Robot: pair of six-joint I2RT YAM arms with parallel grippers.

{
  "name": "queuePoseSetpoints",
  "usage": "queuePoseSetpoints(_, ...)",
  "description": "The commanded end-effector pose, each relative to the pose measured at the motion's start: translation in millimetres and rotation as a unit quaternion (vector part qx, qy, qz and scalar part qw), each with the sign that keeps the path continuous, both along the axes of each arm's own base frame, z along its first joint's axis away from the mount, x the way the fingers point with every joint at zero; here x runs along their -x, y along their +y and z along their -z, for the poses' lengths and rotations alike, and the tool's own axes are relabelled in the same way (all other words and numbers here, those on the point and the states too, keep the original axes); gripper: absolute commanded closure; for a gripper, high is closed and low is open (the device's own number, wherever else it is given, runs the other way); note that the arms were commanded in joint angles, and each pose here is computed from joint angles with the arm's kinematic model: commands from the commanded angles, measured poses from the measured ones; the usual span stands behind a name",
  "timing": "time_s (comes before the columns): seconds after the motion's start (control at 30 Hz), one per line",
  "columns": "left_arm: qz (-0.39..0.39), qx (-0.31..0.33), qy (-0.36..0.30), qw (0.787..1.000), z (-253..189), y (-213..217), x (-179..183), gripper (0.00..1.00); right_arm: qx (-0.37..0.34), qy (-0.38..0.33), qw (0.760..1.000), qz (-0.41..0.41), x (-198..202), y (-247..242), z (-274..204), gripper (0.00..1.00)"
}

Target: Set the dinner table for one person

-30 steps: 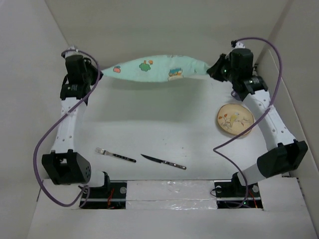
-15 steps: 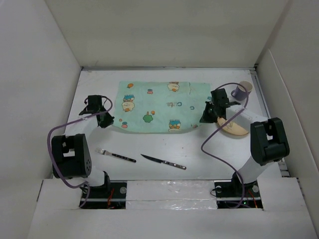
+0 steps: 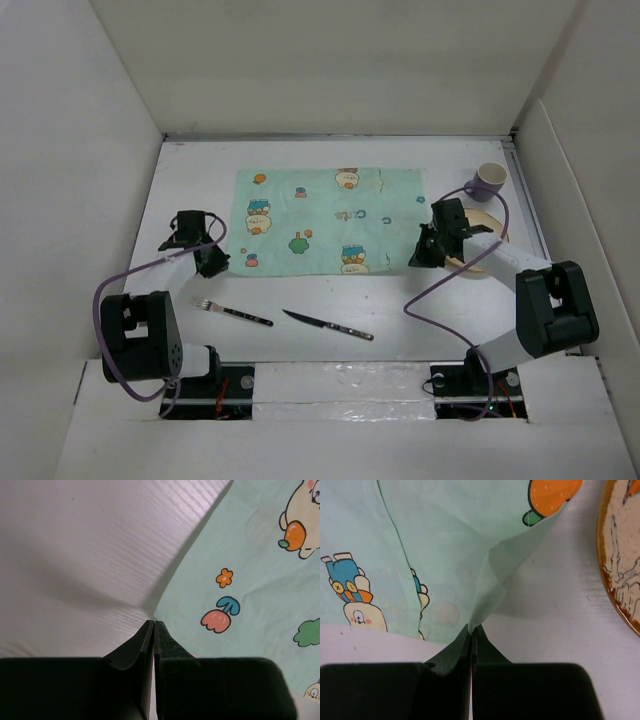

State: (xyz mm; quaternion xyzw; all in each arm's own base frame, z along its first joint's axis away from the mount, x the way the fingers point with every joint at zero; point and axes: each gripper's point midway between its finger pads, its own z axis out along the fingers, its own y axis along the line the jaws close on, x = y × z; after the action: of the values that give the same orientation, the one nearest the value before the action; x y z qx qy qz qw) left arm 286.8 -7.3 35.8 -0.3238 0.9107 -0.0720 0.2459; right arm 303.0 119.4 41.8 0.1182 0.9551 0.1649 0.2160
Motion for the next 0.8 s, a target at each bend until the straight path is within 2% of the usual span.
queuePoseSetpoints(0.0, 0.003, -0.006, 0.003, 1.000, -2.9, 1.3, 9.0, 1.00, 0.002, -0.004, 1.000, -0.001, 10.0, -4.8, -4.3, 1.00)
queuePoseSetpoints(0.3, -0.002, -0.009, 0.006, 1.000, -13.3, 0.8, 16.0, 1.00, 0.010, 0.005, 1.000, 0.009, 34.8, -13.5, -5.2, 1.00)
queuePoseSetpoints(0.43, 0.001, 0.009, 0.005, 1.000, -22.2, -5.9, 18.4, 1.00, 0.010, 0.007, 1.000, 0.016, 38.2, -17.0, -5.3, 0.93)
queuePoseSetpoints(0.53, 0.000, 0.018, 0.002, 1.000, -26.9, -9.1, 20.9, 1.00, 0.010, 0.001, 1.000, 0.017, 36.1, -17.1, -11.6, 0.78)
queuePoseSetpoints(0.57, -0.002, 0.016, 0.002, 1.000, -28.7, -8.1, 21.1, 0.95, 0.009, -0.003, 1.000, 0.012, 35.3, -16.4, -15.5, 0.68)
queuePoseSetpoints(0.63, -0.003, 0.011, -0.003, 1.000, -33.3, -6.2, 18.3, 0.88, 0.008, -0.001, 1.000, 0.007, 38.0, -16.2, -22.3, 0.59)
queuePoseSetpoints(0.67, -0.004, 0.009, -0.004, 1.000, -35.9, -5.4, 18.4, 0.87, 0.007, -0.011, 1.000, 0.002, 33.7, -14.8, -32.3, 0.51)
queuePoseSetpoints(0.73, -0.003, 0.006, -0.018, 1.000, -48.7, -4.5, 13.5, 0.86, 0.006, -0.019, 1.000, 0.001, 34.0, -17.6, -49.9, 0.45)
queuePoseSetpoints(0.77, -0.003, 0.000, -0.043, 0.999, -66.7, -2.8, 10.8, 0.83, 0.008, -0.058, 0.998, 0.032, 25.1, -31.7, -83.5, 0.41)
